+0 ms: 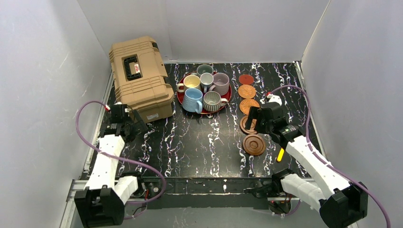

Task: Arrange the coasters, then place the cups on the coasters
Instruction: Move the coaster to the corner of the board.

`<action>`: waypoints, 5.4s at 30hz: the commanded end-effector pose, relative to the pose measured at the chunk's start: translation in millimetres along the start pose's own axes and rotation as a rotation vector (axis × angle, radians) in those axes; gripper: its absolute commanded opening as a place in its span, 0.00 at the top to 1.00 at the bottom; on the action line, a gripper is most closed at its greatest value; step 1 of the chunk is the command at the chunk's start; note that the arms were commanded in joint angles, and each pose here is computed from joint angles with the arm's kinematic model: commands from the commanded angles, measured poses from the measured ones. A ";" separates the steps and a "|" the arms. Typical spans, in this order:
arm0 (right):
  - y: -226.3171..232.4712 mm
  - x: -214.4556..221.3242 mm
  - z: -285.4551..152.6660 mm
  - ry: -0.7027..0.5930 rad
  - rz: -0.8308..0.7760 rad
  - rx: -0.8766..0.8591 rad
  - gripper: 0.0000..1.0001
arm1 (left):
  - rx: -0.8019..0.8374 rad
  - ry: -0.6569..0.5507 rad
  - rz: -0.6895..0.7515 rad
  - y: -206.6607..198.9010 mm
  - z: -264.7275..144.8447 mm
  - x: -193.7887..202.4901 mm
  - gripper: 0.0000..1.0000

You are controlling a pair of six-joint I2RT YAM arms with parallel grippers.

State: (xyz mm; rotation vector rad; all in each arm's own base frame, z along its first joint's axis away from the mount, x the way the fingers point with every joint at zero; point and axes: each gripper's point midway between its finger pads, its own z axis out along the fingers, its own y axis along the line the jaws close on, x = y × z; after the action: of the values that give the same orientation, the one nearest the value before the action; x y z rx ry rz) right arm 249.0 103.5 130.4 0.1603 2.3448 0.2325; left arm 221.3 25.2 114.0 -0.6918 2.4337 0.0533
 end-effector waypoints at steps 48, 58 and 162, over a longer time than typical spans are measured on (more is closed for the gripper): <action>-5.7 -12.7 -8.9 -0.054 0.028 -0.053 0.02 | -0.035 -0.014 -0.100 20.6 76.4 -46.8 0.30; -5.1 -10.1 -6.7 -0.048 0.033 -0.061 0.02 | 0.010 0.000 -0.083 10.8 102.5 -49.5 0.34; -1.5 15.9 -7.7 0.112 0.013 -0.085 0.02 | 0.235 0.145 0.330 -89.4 -32.5 111.9 0.24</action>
State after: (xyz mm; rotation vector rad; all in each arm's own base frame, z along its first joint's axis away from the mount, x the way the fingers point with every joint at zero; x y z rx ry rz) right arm 226.5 100.5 113.4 0.1379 2.4632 0.3335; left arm 199.6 -151.4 103.2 -0.2054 2.5027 -0.3928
